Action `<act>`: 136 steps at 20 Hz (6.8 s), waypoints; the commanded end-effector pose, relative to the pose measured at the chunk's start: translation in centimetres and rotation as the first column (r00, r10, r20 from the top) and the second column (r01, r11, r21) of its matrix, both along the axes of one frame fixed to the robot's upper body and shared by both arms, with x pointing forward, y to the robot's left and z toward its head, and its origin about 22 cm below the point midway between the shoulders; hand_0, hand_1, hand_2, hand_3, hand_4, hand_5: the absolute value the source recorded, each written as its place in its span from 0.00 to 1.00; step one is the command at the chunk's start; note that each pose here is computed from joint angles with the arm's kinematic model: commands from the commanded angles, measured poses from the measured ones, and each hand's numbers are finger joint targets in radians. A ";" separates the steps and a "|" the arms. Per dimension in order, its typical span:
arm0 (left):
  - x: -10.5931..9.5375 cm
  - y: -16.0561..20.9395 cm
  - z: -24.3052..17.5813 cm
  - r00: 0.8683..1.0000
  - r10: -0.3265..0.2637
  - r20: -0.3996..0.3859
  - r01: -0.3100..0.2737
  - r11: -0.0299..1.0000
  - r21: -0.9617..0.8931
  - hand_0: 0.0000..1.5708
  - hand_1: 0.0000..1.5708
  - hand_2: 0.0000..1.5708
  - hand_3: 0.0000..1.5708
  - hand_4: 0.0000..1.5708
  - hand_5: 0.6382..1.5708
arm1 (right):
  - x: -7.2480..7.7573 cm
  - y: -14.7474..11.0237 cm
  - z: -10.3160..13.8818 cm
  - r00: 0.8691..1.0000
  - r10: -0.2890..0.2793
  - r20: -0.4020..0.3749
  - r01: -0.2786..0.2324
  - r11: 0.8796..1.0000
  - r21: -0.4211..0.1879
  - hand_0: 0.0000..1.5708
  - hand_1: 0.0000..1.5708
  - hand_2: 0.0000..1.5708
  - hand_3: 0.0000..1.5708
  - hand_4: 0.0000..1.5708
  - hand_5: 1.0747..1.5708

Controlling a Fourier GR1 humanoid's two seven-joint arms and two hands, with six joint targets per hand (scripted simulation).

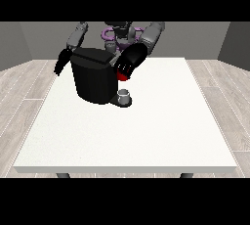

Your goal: Insert the coffee pod into the coffee machine and close the lid

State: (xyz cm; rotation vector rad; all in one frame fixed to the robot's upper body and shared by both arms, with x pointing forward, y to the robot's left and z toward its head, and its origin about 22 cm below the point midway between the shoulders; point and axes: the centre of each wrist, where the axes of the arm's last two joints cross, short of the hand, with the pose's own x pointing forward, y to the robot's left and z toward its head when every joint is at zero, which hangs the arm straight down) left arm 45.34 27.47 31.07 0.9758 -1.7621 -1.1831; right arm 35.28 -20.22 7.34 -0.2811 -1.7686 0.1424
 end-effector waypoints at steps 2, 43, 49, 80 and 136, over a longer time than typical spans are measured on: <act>0.1 0.6 0.2 0.998 0.048 0.036 -0.049 0.998 0.028 0.00 0.00 0.40 0.32 0.00 1.00 | -0.2 1.8 0.5 1.000 0.017 0.003 -0.017 1.000 -0.016 0.00 0.00 0.00 0.00 0.13 1.00; -11.7 -3.0 -38.4 0.747 -0.328 -0.579 -0.386 0.496 -0.778 0.00 0.00 0.00 0.00 0.27 1.00 | -8.2 -5.1 -10.9 0.947 0.017 -0.322 0.011 0.996 0.086 0.00 0.00 0.00 0.00 0.00 1.00; -12.5 -4.2 -38.6 0.747 -0.347 -0.568 -0.395 0.456 -0.798 0.00 0.00 0.00 0.00 0.27 1.00 | -4.8 -4.5 -6.1 0.969 0.082 -0.233 -0.080 0.997 0.017 0.00 0.00 0.00 0.00 0.15 1.00; -15.2 -1.6 -28.8 0.887 -0.317 -0.334 -0.171 0.447 -0.878 0.00 0.00 0.00 0.00 0.24 1.00 | 2.1 -4.9 -3.6 0.966 0.143 -0.217 -0.104 0.978 0.179 0.00 0.00 0.00 0.00 0.00 1.00; -12.7 -2.7 -23.0 0.897 -0.431 -0.103 0.119 0.460 -0.880 0.00 0.00 0.00 0.00 0.14 1.00 | 9.2 11.1 22.1 0.952 0.249 0.179 -0.202 0.948 -0.244 0.00 0.00 0.00 0.00 0.00 1.00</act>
